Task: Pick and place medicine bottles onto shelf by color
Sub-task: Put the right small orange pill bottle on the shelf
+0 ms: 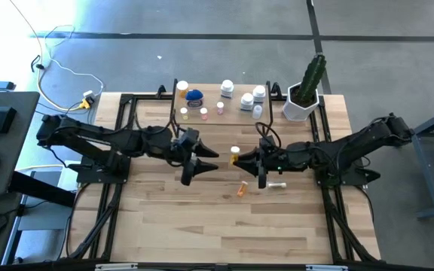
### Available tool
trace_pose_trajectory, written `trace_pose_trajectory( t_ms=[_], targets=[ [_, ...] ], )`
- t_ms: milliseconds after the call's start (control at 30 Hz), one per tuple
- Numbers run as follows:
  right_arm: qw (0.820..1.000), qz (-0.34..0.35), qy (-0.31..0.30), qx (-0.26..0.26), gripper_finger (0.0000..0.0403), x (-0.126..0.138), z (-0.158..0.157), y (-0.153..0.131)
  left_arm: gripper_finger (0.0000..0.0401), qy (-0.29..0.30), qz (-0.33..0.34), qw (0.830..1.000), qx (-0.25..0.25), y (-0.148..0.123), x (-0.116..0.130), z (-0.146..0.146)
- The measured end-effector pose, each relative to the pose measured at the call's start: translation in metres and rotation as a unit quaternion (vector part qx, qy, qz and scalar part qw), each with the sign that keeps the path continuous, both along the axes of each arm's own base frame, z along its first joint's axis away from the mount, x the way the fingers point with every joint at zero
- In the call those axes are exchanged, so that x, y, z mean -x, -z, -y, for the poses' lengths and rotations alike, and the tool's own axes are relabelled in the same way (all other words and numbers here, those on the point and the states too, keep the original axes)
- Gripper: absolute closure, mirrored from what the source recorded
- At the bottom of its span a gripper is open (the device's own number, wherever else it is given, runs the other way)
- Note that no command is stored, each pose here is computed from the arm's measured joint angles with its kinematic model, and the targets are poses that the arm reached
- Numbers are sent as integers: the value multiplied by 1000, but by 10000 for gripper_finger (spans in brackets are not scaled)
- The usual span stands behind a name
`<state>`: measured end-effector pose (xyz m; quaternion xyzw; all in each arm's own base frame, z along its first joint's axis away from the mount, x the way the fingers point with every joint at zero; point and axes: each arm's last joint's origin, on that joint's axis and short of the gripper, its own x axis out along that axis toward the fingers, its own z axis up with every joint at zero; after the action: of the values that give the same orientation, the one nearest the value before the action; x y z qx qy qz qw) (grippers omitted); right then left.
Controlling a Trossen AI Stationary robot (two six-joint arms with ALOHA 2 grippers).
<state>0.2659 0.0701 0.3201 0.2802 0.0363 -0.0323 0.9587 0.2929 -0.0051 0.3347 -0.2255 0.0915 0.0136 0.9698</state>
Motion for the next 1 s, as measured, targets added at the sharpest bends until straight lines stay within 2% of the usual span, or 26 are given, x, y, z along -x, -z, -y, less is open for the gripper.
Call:
trace_pose_trajectory(
  t_ms=[367,833,1000],
  targets=[
    [1000,-10,1,-10,331,-9,-3,9,176,12,72,997,3,9,-30,-5],
    [1000,-9,-2,-27,331,-14,-4,13,176,11,48,999,6,19,-35,-24],
    [1000,-8,2,-29,331,-15,-2,13,176,35,46,998,15,20,-34,-30]
  ],
)
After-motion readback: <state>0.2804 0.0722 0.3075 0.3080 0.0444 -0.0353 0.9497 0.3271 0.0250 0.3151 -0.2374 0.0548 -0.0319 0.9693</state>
